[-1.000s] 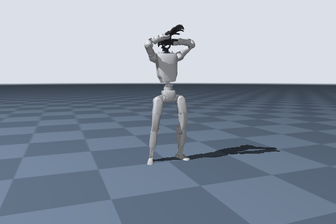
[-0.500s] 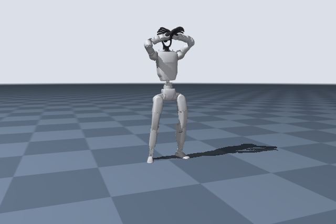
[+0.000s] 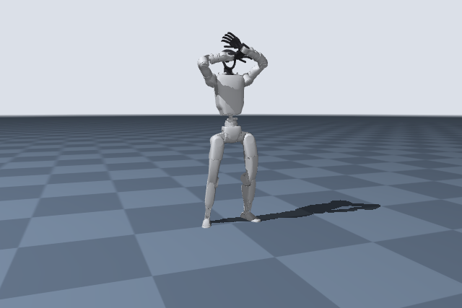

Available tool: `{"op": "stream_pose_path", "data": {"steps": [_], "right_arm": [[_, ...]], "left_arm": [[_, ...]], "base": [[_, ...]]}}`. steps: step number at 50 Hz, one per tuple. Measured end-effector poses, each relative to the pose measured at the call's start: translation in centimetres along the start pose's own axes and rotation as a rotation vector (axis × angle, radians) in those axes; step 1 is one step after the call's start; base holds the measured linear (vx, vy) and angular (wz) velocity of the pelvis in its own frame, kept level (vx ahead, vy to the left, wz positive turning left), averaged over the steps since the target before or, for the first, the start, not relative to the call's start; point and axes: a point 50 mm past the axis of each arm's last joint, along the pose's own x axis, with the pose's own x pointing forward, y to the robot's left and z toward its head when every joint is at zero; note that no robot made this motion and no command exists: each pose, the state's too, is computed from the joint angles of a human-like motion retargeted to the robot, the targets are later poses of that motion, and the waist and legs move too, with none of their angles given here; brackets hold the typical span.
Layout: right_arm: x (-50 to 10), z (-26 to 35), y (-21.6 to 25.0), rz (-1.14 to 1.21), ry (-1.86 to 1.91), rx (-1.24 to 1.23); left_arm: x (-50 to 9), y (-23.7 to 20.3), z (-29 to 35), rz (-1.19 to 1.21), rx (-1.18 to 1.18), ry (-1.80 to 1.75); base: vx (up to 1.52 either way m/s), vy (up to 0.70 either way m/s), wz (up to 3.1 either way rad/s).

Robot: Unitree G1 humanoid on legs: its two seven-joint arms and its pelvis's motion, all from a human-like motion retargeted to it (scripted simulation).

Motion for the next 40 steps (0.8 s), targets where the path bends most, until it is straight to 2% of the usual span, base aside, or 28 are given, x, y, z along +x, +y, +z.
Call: {"op": "stream_pose_path", "data": {"steps": [3,5,8,10,13,15,17,19,22,25,28,30,32,35,38,40], "right_arm": [[0.5,1.7,-1.7,-0.186,-0.038,0.181],[0.5,1.2,-2.8,-0.335,0.005,0.347],[0.1,-1.1,-3.1,-0.452,0.116,0.503],[-0.4,-2.9,-2.8,-0.445,0.203,0.476],[-1.6,-5.0,-1.3,-0.241,0.316,0.314],[-2.2,-5.1,0.2,-0.032,0.315,0.186],[-2.0,-3.6,1.6,0.152,0.210,0.048],[-1.5,-1.6,1.9,0.214,0.081,-0.038],[-0.5,1.0,0.9,0.078,-0.021,0.064],[0.0,1.7,-0.9,-0.131,-0.004,0.304],[0.3,0.1,-1.9,-0.315,0.091,0.491],[0.2,-1.8,-2.2,-0.385,0.175,0.514],[-0.2,-3.7,-1.4,-0.361,0.259,0.474],[-1.2,-5.5,0.1,-0.144,0.315,0.273],[-1.4,-4.1,1.3,0.113,0.149,-0.067],[-1.1,-1.7,1.5,0.137,0.007,-0.146]], "left_arm": [[-2.1,-2.1,-3.1,-0.218,0.029,0.143],[-3.7,-4.2,-2.5,-0.389,-0.033,0.131],[-4.9,-5.8,2.1,-0.496,-0.169,-0.056],[-4.7,-5.5,6.0,-0.481,-0.192,-0.249],[-3.4,-4.1,9.7,-0.374,-0.156,-0.451],[-2.3,-3.3,9.9,-0.279,-0.102,-0.472],[-0.9,-2.5,7.7,-0.171,-0.041,-0.381],[0.1,-1.7,4.3,-0.079,0.031,-0.223],[-0.3,-1.5,-1.1,-0.092,0.115,0.018],[-2.5,-3.1,-3.8,-0.322,0.105,0.160],[-4.7,-5.2,-1.7,-0.469,-0.054,0.111],[-5.0,-5.6,1.7,-0.480,-0.113,-0.043],[-4.8,-5.0,5.8,-0.432,-0.145,-0.251],[-3.4,-3.3,10.0,-0.287,-0.128,-0.488],[-1.6,-2.3,9.5,-0.156,-0.083,-0.481],[-0.3,-1.8,7.1,-0.104,-0.024,-0.374]], "base": [[0.00,0.00,0.00],[0.00,0.00,0.00],[0.00,0.00,0.00],[0.00,0.00,0.00],[0.00,0.00,0.00],[0.00,0.00,0.00],[0.00,0.00,0.00],[0.00,0.00,0.00],[0.00,0.00,0.00],[-0.01,0.00,-0.06],[-0.01,0.01,-0.20],[-0.01,0.00,-0.09],[0.00,0.00,0.00],[0.00,0.00,0.00],[0.00,0.00,0.00],[0.00,0.00,0.00]]}}
